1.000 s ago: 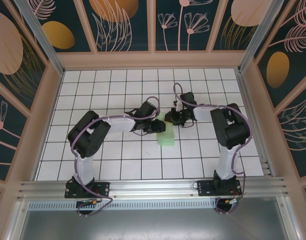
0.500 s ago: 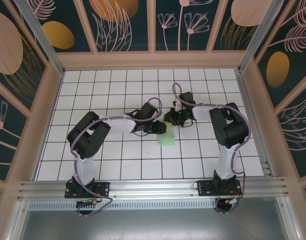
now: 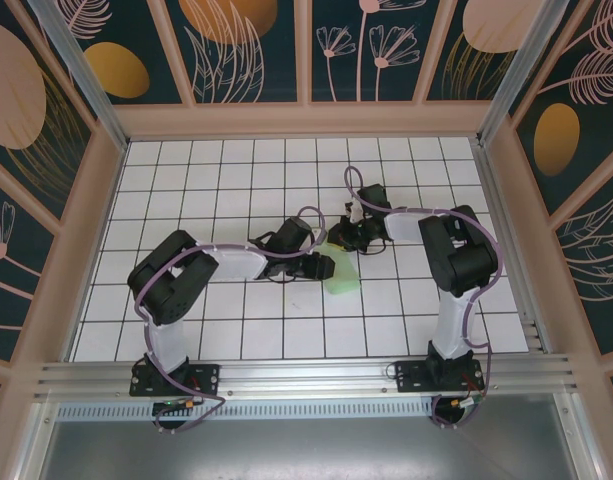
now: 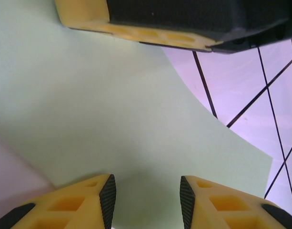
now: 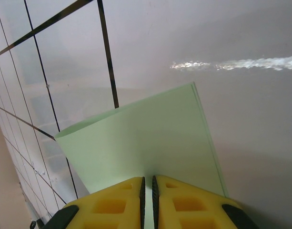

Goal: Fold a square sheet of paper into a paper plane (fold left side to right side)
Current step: First fold the square sheet of paper in half at the center of the table.

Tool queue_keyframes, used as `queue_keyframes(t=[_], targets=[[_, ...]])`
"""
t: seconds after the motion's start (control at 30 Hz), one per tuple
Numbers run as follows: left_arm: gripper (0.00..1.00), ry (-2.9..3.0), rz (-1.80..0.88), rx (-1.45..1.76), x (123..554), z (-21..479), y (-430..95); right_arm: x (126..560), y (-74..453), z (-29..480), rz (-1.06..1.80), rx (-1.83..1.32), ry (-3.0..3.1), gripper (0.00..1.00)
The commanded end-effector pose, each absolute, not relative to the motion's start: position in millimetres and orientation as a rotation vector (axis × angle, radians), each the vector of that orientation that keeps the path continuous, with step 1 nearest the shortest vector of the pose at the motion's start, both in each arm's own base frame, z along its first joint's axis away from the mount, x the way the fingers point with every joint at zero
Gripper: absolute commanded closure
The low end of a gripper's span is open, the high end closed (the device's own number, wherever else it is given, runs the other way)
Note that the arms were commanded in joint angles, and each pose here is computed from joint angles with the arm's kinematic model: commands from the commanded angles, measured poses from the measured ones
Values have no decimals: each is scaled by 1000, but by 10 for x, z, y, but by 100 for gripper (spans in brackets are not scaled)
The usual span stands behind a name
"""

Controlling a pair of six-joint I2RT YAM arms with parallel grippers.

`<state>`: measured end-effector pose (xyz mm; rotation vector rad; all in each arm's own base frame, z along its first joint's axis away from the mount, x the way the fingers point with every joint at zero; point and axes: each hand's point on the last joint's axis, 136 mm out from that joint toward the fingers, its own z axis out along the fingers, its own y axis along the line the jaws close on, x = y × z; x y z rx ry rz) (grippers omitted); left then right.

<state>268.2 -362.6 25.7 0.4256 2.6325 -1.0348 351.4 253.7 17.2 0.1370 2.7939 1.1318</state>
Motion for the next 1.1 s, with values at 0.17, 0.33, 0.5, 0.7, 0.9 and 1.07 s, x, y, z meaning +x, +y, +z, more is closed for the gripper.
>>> queue_keyframes(t=[0.17, 0.33, 0.5, 0.7, 0.9, 1.07], targets=[[57, 2742, -1077, 476, 2291, 136, -3574, 3334, 2360, -254, 973, 233, 2922, 84], [57, 2732, -1090, 506, 2220, 157, -3676, 3328, 2356, -265, 969, 233, 2925, 84], [56, 2734, -1087, 520, 2139, 153, -3738, 3313, 2355, -272, 969, 231, 2926, 84], [56, 2725, -1086, 525, 2097, 199, -3779, 3298, 2359, -281, 972, 231, 2927, 84], [54, 2651, -1082, 514, 2167, 490, -3761, 3303, 2360, -265, 976, 232, 2923, 84], [52, 2589, -1065, 436, 2328, 772, -3634, 3299, 2337, -239, 963, 247, 2916, 84]])
